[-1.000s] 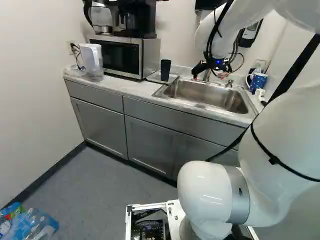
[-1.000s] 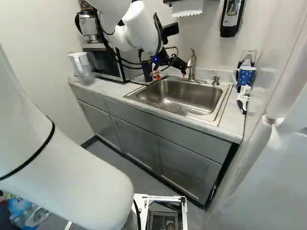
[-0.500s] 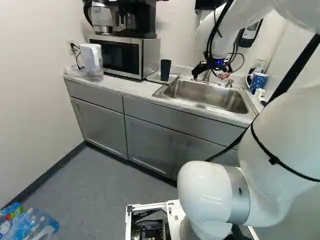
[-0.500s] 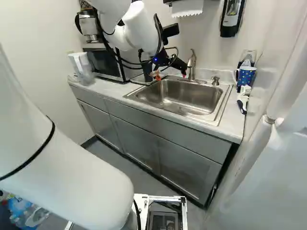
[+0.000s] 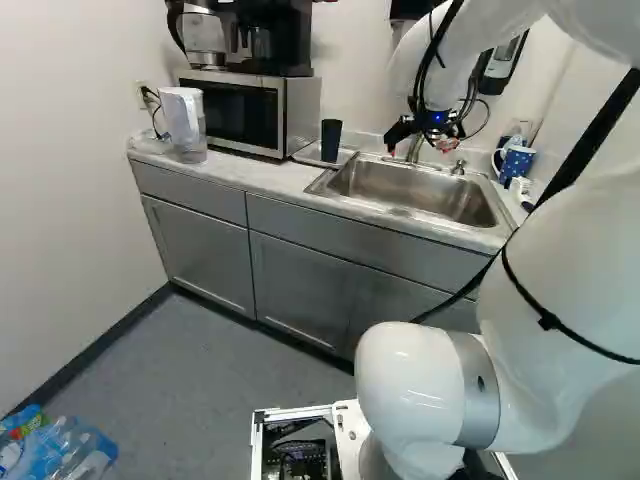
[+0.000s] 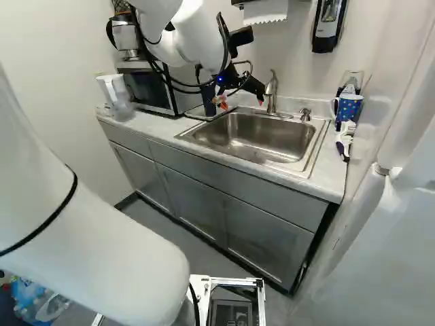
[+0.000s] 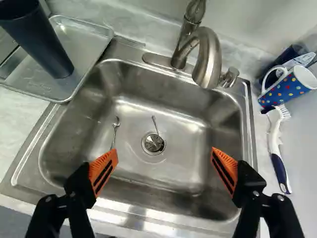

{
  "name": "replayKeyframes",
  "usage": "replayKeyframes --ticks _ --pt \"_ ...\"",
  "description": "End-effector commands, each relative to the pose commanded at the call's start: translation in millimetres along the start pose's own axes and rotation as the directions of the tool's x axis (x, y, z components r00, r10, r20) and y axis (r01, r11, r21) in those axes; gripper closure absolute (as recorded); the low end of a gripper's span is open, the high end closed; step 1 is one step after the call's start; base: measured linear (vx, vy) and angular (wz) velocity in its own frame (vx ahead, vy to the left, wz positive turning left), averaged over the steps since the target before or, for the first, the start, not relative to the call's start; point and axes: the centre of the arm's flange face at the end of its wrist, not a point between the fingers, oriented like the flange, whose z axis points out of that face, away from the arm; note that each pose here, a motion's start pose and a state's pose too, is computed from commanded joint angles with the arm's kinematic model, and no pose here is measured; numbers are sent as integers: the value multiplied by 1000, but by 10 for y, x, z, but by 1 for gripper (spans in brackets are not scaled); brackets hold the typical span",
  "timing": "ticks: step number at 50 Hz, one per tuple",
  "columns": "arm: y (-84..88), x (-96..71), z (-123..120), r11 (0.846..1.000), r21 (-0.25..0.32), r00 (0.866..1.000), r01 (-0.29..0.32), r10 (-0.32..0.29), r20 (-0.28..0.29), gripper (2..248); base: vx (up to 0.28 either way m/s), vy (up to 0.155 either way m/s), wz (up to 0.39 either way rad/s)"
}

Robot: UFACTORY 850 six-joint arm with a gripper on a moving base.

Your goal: Rinse the cup and place it in the tray

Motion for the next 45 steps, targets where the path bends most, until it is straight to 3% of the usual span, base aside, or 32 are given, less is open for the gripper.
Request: replayKeyframes --ticks 13,27,37,45 --pt "-1 210 -34 1000 2 999 0 0 -35 3 0 0 0" --pt "26 483 -53 1000 14 993 -16 18 -114 3 0 0 0" --pt "57 698 -63 998 34 981 -48 54 -188 3 0 0 0" --pt "84 879 -72 995 58 963 -82 95 -253 3 0 0 0"
